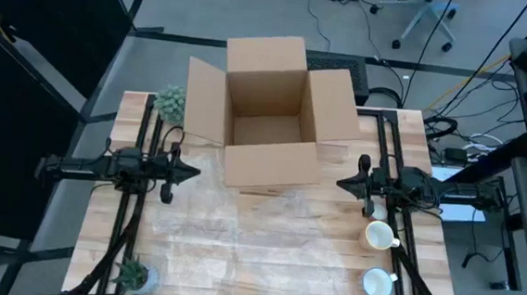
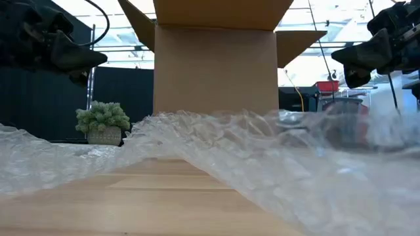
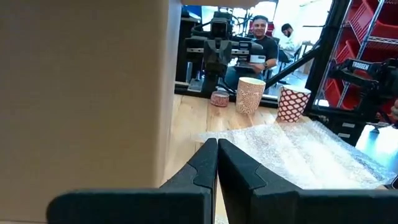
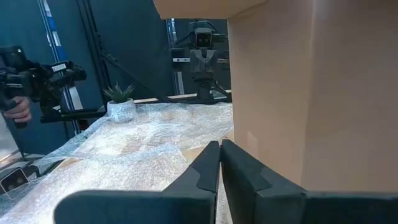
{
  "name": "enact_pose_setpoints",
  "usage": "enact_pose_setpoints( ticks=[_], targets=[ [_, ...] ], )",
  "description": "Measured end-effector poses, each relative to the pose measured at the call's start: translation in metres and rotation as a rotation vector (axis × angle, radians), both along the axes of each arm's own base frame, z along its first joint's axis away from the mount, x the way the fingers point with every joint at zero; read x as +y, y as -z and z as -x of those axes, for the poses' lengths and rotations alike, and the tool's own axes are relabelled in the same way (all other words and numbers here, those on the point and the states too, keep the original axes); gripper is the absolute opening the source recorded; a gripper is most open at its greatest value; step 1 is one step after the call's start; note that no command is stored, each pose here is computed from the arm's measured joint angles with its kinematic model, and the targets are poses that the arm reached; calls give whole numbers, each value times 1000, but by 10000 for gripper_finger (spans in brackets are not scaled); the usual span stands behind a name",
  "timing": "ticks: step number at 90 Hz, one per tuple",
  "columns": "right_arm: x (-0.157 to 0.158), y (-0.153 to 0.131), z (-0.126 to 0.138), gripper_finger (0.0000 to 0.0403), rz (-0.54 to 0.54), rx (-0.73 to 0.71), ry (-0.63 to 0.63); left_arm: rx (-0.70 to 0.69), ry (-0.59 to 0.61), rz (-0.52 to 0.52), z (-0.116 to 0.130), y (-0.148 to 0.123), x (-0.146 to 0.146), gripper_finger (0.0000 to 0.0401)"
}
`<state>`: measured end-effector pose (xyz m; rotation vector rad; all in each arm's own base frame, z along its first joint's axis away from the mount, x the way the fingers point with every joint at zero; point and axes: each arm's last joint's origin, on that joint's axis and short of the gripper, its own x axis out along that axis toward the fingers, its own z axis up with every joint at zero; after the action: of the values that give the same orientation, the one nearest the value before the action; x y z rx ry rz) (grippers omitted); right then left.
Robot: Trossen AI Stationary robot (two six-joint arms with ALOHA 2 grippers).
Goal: Wrap mug
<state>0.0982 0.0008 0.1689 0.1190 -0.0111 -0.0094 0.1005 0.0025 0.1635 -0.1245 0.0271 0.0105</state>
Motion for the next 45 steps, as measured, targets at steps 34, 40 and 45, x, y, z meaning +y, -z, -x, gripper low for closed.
enact_pose_setpoints(
  ticks=[34, 40, 45],
  targets=[
    [0, 0, 0, 2, -131, -2, -1, 0, 0, 0, 0, 0, 0, 0],
    [0, 0, 0, 2, -132, -4, -1, 0, 0, 0, 0, 0, 0, 0],
    [0, -1, 0, 2, -131, -15, -2, 0, 0, 0, 0, 0, 0, 0]
  ],
)
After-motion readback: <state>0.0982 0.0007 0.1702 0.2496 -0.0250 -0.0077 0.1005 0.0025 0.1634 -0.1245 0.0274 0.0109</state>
